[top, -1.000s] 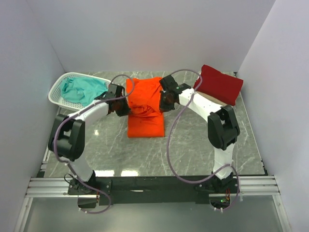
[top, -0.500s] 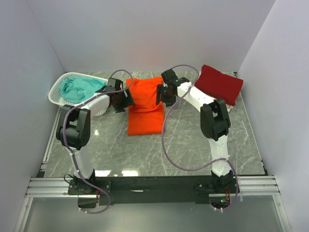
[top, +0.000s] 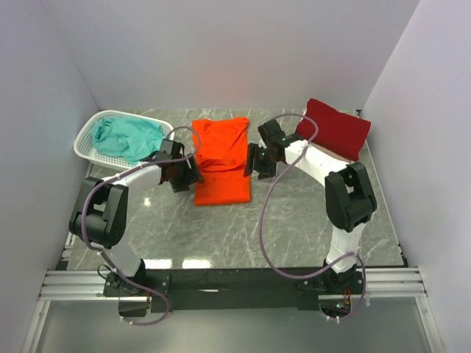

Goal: Fold and stack the t-shirts
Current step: Fold the tshirt

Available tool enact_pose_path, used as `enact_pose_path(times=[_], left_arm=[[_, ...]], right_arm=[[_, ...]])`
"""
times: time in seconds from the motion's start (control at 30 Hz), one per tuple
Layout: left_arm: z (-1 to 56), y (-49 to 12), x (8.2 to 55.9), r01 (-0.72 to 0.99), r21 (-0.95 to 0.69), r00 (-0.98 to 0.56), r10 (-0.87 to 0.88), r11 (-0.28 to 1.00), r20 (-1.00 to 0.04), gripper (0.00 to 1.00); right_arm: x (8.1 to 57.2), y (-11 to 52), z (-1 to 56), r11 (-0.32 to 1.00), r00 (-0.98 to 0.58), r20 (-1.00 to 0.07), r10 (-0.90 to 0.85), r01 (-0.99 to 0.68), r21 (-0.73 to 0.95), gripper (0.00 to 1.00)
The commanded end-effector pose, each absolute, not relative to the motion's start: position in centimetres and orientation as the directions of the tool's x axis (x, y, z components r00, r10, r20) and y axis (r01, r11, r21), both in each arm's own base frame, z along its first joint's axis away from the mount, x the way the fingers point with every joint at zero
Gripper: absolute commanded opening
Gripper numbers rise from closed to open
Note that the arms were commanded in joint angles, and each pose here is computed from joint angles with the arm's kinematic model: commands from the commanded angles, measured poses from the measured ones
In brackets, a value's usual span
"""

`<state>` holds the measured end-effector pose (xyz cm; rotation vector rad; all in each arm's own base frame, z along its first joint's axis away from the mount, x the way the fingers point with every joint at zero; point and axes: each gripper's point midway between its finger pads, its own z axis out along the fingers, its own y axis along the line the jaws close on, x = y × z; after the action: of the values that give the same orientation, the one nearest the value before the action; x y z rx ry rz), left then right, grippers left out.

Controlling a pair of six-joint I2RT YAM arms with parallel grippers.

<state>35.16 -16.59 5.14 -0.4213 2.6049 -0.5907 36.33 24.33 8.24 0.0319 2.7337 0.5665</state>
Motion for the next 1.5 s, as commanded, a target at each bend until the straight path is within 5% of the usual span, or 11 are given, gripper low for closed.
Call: enact_pose_path(times=[0.0, 0.43, 1.13, 1.47], left_arm=[[5.5, -17.6, 33.8, -0.156, -0.488, -0.864, -0.358, 0.859, -0.354, 0.7], [2.5, -17.1, 30.1, -0.208, -0.414, -0.893, -0.345, 0.886, -0.29, 0.62], [1.1, -16.9, 27.0, -0.24, -0.362, -0.915, -0.334, 0.901, -0.227, 0.48], [0.1, -18.4, 26.9, -0.219, -0.425, -0.924, -0.327, 0.878, -0.199, 0.22]], right_arm=[[34.2, 26.2, 9.0, 0.881, -0.936, -0.34, 0.092, -0.083, 0.467, 0.63], [30.5, 26.9, 5.0, 0.885, -0.972, -0.229, 0.053, -0.06, 0.461, 0.46], [27.7, 26.1, 1.3, 0.923, -0.989, -0.136, 0.051, -0.005, 0.385, 0.4], [28.1, 26.6, 0.6, 0.917, -0.985, -0.163, 0.048, -0.021, 0.399, 0.33]])
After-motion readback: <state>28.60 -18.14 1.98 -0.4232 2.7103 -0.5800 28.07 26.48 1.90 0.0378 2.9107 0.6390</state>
